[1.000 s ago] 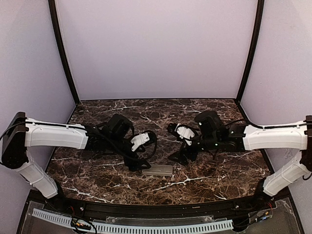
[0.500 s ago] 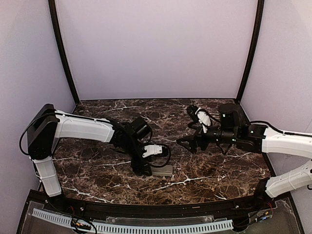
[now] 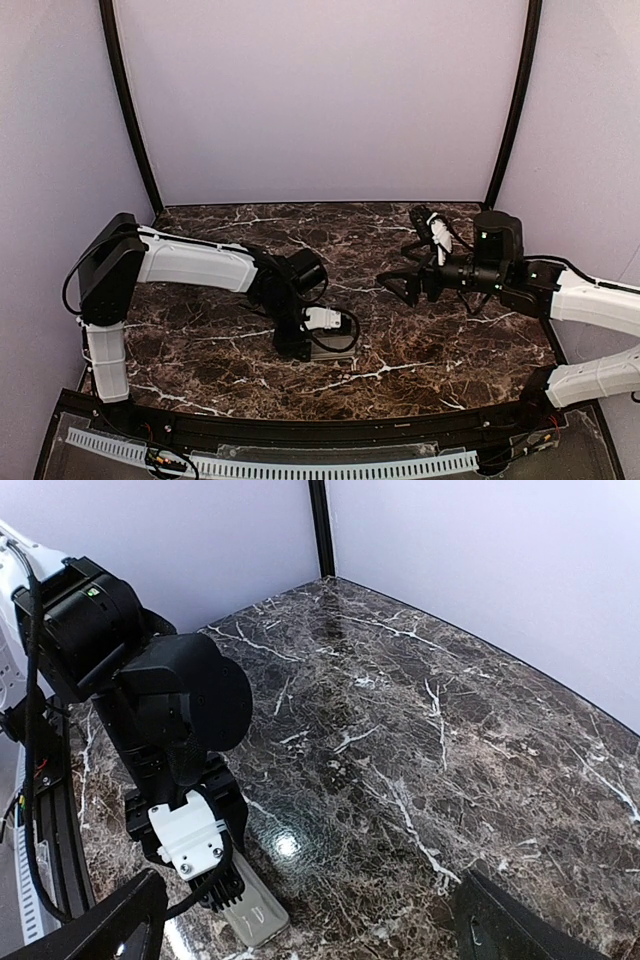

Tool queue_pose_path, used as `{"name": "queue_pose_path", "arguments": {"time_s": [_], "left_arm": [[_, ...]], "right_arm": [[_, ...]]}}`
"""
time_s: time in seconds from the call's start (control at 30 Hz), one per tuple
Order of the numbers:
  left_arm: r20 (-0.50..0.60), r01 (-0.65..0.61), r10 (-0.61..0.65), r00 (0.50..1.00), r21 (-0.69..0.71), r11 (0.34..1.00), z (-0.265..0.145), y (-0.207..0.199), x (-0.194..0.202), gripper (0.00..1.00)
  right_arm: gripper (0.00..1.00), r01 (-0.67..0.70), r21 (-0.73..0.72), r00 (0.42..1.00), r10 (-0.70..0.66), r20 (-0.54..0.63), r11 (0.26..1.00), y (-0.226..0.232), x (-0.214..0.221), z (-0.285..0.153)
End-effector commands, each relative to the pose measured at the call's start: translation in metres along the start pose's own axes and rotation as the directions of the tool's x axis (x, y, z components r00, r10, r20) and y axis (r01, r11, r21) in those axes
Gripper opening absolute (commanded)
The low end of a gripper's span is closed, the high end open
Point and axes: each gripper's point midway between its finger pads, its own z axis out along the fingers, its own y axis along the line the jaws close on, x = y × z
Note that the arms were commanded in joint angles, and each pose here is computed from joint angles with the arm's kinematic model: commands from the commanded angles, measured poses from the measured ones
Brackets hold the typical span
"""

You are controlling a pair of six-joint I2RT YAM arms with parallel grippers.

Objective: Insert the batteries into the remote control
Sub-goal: Pick up the remote control from the center of the board.

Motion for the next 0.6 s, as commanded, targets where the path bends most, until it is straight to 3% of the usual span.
{"name": "queue_pose_path", "arguments": {"time_s": [0.0,0.27,0.4,0.57], "left_arm": [[-0.103,-0.017,0.018,0.995,0.017,1.000,0.003,-0.009,0.014,0.58],[-0.147,0.000,-0.002,0.989,-0.014,1.000,0.007,-0.010,0.017,0.63],[-0.139,0.011,-0.018,0.990,-0.049,0.999,0.006,-0.005,0.013,0.47],[0.007,0.022,-0.021,1.000,-0.099,0.995,-0.014,0.003,-0.019,0.34]], "right_arm": [[0.99,-0.018,-0.008,0.999,0.018,0.041,1.000,-0.002,-0.008,-0.005],[0.98,-0.077,0.029,0.996,0.076,0.049,0.997,-0.018,-0.008,-0.008],[0.99,-0.088,0.020,0.994,0.087,0.060,0.996,-0.019,-0.011,-0.010],[0.99,-0.099,0.006,0.993,0.098,0.071,0.995,-0.021,-0.016,-0.012]]}}
